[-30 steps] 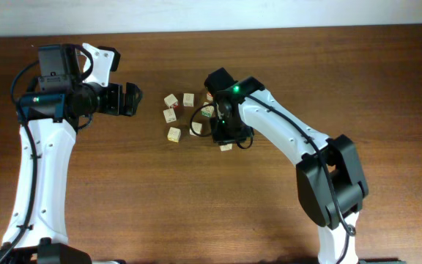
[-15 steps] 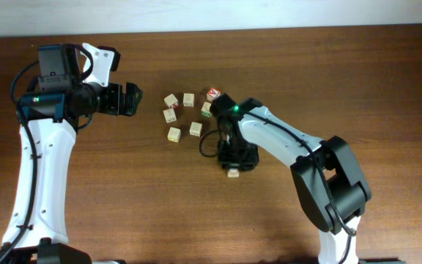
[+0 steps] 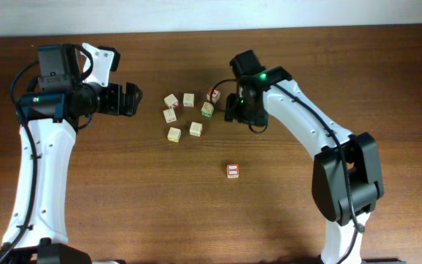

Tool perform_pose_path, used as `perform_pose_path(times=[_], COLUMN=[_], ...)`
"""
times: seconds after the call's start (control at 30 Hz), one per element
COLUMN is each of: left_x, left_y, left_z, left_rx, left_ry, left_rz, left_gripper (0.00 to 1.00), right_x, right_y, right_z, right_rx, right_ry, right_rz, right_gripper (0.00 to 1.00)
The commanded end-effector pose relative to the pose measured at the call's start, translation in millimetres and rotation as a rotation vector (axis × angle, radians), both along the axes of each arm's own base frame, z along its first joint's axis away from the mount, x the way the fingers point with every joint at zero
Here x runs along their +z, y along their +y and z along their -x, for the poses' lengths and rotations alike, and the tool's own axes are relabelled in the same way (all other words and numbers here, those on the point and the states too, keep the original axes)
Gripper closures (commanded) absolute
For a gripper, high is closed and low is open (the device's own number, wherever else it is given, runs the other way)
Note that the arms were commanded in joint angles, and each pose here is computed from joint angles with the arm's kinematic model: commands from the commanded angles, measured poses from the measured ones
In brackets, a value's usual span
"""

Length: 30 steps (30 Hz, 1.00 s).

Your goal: Rotate 5 blocks

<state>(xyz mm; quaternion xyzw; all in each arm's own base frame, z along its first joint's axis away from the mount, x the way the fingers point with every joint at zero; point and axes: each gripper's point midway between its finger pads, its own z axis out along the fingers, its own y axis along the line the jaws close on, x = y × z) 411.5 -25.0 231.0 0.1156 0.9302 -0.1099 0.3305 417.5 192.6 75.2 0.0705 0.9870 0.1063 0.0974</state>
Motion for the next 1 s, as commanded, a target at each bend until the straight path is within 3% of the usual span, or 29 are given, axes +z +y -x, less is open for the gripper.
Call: perform_pose_path(times=[0.0, 0.2, 0.53, 0.77, 0.9, 0.97], left_x=[7, 7, 7, 7, 7, 7], left_y=[-2, -2, -2, -2, -2, -2], left_z=[-4, -4, -4, -4, -4, -4], left_rx=[-0.003, -0.003, -0.002, -0.003, -0.002, -0.002], left_ry=[-0.016, -0.016, -0.016, -0.016, -0.016, -0.016], left_rz=[0.015, 0.015, 0.016, 0.015, 0.016, 0.016], left_gripper=[0.01, 0.01, 0.01, 0.01, 0.01, 0.01], right_x=[-1, -14, -55, -60, -59, -46], right_y=[-5, -18, -15, -15, -16, -5], right_z=[-21, -31, -36, -26, -24, -26], right_rx=[-0.056, -0.263, -0.276, -0.170, -0.101, 0.046], right_ry=[-0.070, -0.077, -0.034, -0.001, -0.001, -0.029], right_rz=[0.029, 0.063, 0.076, 0.100, 0.118, 0.089], right_gripper=[0.39, 0.41, 0.42, 0.67, 0.74, 0.73])
